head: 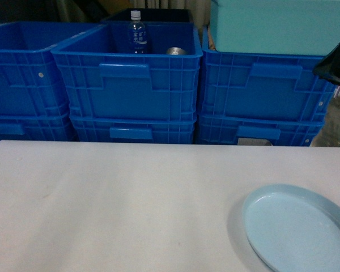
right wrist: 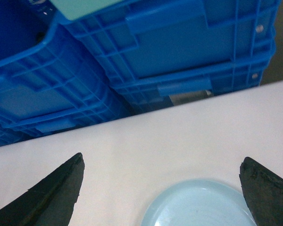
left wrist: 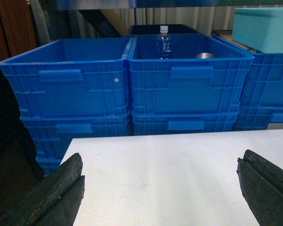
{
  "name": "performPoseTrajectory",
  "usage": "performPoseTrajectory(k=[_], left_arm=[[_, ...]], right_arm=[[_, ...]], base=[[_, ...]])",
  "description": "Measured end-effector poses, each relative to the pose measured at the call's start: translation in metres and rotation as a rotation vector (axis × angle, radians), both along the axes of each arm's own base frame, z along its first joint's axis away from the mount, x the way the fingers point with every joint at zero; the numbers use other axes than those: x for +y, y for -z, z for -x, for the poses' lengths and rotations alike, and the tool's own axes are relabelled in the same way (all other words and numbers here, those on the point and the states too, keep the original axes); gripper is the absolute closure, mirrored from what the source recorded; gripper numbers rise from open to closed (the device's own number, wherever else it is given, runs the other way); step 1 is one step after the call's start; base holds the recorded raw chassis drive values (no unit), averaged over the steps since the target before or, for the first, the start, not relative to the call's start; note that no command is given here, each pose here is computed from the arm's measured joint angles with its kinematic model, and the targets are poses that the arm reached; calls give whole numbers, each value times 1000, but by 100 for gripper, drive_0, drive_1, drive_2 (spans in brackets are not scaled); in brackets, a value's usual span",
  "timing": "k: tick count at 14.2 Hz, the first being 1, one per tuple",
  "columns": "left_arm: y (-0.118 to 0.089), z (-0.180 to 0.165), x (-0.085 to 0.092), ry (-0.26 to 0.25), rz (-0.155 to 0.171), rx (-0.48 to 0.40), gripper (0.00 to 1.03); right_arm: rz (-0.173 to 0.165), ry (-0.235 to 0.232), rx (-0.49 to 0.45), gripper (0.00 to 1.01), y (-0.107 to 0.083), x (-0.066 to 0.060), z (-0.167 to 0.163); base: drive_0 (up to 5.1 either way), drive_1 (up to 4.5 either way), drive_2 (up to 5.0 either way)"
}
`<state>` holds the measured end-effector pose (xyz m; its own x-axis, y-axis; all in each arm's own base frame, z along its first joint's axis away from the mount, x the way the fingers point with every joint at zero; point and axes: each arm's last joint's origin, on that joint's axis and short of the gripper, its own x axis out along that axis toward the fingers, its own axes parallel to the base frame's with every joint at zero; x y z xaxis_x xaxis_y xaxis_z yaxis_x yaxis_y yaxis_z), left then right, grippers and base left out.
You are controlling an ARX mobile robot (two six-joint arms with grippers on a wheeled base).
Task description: Place blue tray on left shelf second layer neatly
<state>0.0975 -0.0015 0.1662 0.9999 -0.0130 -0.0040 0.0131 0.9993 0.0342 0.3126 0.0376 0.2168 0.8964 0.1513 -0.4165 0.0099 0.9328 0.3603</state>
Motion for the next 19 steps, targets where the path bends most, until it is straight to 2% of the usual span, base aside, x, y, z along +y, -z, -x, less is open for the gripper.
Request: performPoseTrajectory(k=[1,3,4,5,6,7,8,10,13,16,19], left_arm=[[0,0,0,0,0,0,5],[0,0,0,0,0,0,5],[0,0,0,0,0,0,5],[0,0,0,0,0,0,5],[0,0,0,0,0,0,5],[0,0,0,0,0,0,5],[0,0,0,0,0,0,5],[0,0,0,0,0,0,5],[0,0,0,0,0,0,5],[0,0,0,0,0,0,5],[0,0,0,0,0,0,5]], right_arm=[[-35,35,47,3,9,-11,-10],[-45,127,119,3,34,-41,-19],[-46,151,139,3,44,-55,-20],[-35,165,157,3,54,-64,-19],[-33,153,186,3,67,-67,-17],[-32,130,236,3,85,-65,-11],[-48,96,281,3,102,-62,-7],[-51,89,313,3,122,-58,-7],[-61,101,396,3,149,-57,0],[-55,86,437,3,165,-47,6],[-47,47,435,3,168,-33,9]], base=[[0,0,0],[0,0,0],[0,0,0],[0,0,0],[0,0,0],[0,0,0],[0,0,0],[0,0,0],[0,0,0],[0,0,0],[0,0,0]])
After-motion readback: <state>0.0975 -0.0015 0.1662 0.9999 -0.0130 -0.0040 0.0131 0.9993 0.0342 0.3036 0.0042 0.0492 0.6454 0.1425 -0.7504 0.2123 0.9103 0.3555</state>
